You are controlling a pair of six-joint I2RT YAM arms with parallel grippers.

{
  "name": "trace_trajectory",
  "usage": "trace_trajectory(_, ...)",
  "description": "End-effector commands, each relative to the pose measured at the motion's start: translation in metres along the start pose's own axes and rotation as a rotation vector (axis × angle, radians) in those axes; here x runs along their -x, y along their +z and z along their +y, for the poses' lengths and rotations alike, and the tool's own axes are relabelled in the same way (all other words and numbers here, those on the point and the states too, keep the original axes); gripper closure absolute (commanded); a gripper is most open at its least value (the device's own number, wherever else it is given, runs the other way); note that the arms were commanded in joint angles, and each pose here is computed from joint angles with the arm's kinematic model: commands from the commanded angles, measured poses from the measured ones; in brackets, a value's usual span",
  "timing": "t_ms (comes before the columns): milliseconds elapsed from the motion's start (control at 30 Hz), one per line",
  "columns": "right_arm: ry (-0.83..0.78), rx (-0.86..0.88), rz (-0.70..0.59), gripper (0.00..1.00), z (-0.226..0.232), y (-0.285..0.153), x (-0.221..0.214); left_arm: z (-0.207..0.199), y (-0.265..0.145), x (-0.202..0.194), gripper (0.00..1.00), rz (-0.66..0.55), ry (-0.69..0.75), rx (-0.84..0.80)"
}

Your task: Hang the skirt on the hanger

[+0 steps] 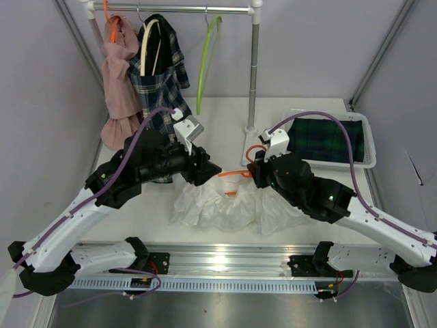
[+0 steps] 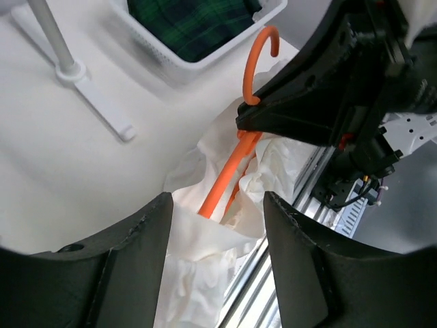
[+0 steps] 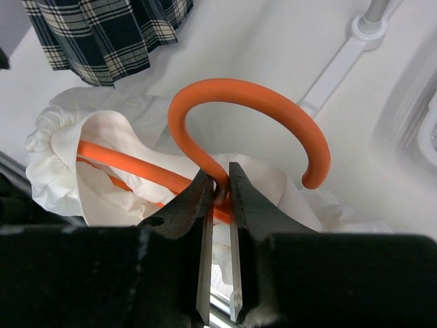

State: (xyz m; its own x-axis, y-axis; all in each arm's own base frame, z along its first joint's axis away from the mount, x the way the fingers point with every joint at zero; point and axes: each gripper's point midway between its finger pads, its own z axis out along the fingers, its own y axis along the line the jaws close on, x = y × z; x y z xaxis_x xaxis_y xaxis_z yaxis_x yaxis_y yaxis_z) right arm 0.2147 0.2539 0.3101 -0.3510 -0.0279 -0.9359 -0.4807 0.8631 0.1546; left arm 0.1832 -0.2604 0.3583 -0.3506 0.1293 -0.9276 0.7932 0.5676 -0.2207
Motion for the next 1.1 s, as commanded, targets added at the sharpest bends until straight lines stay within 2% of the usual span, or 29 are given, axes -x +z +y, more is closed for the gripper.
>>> trace_trajectory(0, 0.074, 0.084, -0.115, 1.0, 0.004, -0.027, 0.052, -0.017, -0.012, 0.011, 0.38, -0.012, 0.127, -0.099)
trace_trajectory(100, 0.085, 0.104, -0.13, 1.0, 0.001, -0.035, 0.061, -0.018, -0.007, -0.004, 0.38, 0.05, 0.145, -0.127)
trace_trajectory(300, 0.081, 0.115, -0.118, 1.0, -0.002, -0.038, 0.061, -0.03, -0.009, -0.015, 0.38, 0.082, 0.154, -0.207)
trace_trajectory(667, 0.095, 0.153, -0.133, 1.0, 0.003, -0.046, 0.07, -0.016, 0.009, -0.039, 0.41, 0.171, 0.174, -0.175)
trace_trajectory(800, 0.1, 0.177, -0.136, 1.0, 0.007, -0.048, 0.074, -0.016, 0.01, -0.041, 0.43, 0.164, 0.176, -0.178)
trace_trajectory(933, 0.108, 0.201, -0.137, 1.0, 0.013, -0.048, 0.077, -0.02, 0.013, -0.043, 0.46, 0.153, 0.168, -0.201)
trace_trajectory(1033, 0.115, 0.22, -0.139, 1.0, 0.017, -0.048, 0.079, -0.021, 0.015, -0.047, 0.54, 0.163, 0.163, -0.214)
trace_trajectory(1067, 0.12, 0.222, -0.141, 1.0, 0.018, -0.048, 0.08, -0.021, 0.016, -0.047, 0.59, 0.164, 0.167, -0.214)
